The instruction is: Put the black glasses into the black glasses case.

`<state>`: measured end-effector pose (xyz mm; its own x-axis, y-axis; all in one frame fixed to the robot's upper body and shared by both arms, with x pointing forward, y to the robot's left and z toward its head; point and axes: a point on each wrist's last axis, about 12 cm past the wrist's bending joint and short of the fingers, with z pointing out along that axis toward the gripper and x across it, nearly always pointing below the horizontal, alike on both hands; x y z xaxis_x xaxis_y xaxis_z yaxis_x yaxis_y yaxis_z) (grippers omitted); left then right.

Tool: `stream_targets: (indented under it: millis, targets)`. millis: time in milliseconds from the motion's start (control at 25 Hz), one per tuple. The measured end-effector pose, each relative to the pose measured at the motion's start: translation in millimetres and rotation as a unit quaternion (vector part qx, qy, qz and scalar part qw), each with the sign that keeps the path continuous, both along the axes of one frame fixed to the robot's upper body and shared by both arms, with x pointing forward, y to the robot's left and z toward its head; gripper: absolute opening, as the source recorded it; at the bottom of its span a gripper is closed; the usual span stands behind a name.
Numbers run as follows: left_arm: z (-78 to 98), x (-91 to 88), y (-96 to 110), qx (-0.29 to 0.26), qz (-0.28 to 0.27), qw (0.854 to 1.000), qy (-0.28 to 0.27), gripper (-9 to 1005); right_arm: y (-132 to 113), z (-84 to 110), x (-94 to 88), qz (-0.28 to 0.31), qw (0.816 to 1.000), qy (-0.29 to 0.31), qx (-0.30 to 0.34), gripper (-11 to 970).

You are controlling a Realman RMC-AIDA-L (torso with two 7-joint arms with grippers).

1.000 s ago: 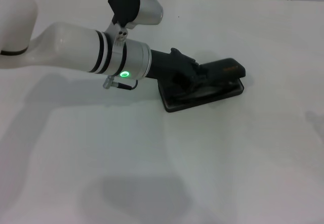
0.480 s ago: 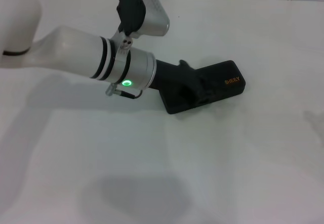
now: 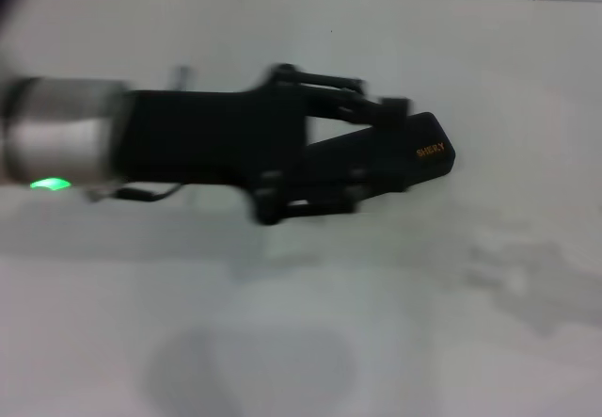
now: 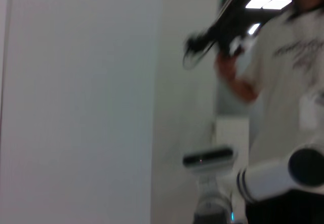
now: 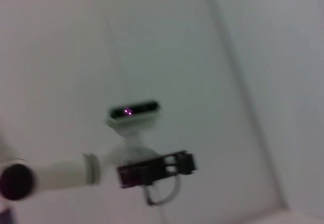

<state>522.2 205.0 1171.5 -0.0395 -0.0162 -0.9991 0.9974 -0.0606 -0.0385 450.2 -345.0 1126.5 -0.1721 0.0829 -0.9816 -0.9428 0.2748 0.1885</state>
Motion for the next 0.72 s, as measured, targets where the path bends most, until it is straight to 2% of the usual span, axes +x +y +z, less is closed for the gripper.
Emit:
stream_targets:
  millis: [80,280,520,720]
  targets:
    - [-1.6,-11.1,20.9,-0.025,0.009,1.000,-0.014,474,16.4,1.2,4.5,0.037,0.999,-0.028,0.022,208]
    - [-16.9,-23.1,50.5,-0.003,0.032,0.999,0.022,577,47.4,6.4,24.2,0.086,0.995,-0.046,0.028,340]
    - [-29.1,-28.0,64.4,-0.002,0.039,0.998,0.043,700,79.3,12.5,46.9,0.129,0.990,-0.051,0.013,475]
    - [-32.8,-30.5,66.0,0.006,0.039,0.999,0.038,700,94.9,13.5,52.6,0.147,0.988,-0.052,0.008,655]
